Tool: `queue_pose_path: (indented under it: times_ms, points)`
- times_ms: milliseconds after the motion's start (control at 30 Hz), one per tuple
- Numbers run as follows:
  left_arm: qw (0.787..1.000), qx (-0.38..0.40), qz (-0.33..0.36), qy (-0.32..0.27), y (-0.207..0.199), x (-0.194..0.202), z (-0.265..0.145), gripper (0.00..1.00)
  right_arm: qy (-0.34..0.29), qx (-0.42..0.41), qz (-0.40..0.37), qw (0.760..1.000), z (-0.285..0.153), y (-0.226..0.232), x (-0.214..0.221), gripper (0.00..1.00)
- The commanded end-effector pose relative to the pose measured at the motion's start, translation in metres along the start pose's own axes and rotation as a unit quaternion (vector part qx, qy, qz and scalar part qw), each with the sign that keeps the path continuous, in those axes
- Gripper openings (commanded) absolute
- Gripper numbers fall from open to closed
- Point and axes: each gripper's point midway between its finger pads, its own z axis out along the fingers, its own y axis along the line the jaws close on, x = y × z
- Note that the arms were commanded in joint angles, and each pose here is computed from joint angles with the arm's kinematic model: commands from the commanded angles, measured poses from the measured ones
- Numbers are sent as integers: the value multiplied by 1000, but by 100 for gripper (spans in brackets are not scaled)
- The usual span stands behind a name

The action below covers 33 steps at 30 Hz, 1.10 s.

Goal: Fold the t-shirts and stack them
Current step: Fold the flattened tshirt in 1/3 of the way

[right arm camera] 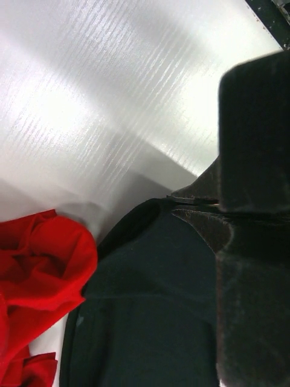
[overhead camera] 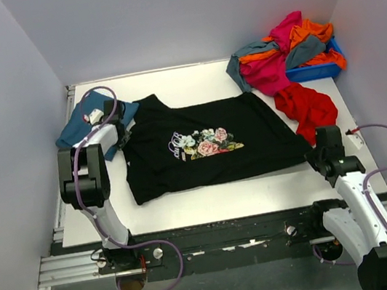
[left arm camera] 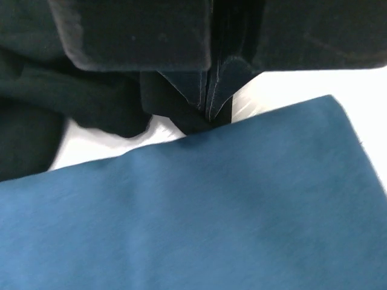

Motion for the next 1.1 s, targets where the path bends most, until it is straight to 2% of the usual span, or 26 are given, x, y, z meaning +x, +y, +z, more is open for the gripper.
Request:
queue_pose_path:
  times_ms: [0, 133, 300, 333, 367, 433, 467, 533, 633, 667, 767, 833, 900, 1067]
  points:
    - [999, -13, 28, -38, -27, -28, 7, 0, 0, 23, -8, 1000, -11, -12, -4, 1]
    - [998, -32, 38, -36, -41, -42, 13, 0, 31, 18, -6, 999, -13, -17, 12, 1]
    - [997, -11, 43, -60, -59, -58, 10, 0, 54, -1, 6, 998, -16, -18, 25, 2]
    - [997, -6, 47, -62, -63, -62, 8, 0, 52, -18, -4, 998, -16, -12, 24, 10]
    - [997, 8, 58, -57, -70, -62, 5, 0, 52, -35, -18, 998, -17, -6, 23, 30]
    - [995, 36, 86, -38, -81, -56, -7, 9, 50, -68, -45, 995, -21, 8, 17, 67]
    - [994, 47, 94, -34, -84, -52, -15, 14, 52, -80, -57, 994, -24, 15, 15, 73]
    - [992, 76, 100, -33, -87, -42, -33, 26, 53, -109, -80, 989, -27, 32, 10, 74]
    - [990, 97, 93, -31, -77, -30, -54, 51, 69, -147, -108, 981, -28, 53, 11, 75]
    - [990, 97, 95, -27, -72, -27, -58, 54, 76, -160, -118, 977, -27, 60, 13, 75]
    - [990, 92, 105, -25, -62, -27, -70, 58, 120, -236, -144, 953, -33, 91, 31, 72]
    - [989, 106, 104, -28, -60, -29, -85, 58, 149, -289, -178, 929, -43, 117, 51, 69]
    - [986, 135, 94, -40, -59, -32, -107, 58, 172, -318, -233, 903, -55, 142, 76, 67]
    - [979, 191, 66, -24, -28, 5, -136, 58, 210, -342, -355, 845, -75, 198, 135, 61]
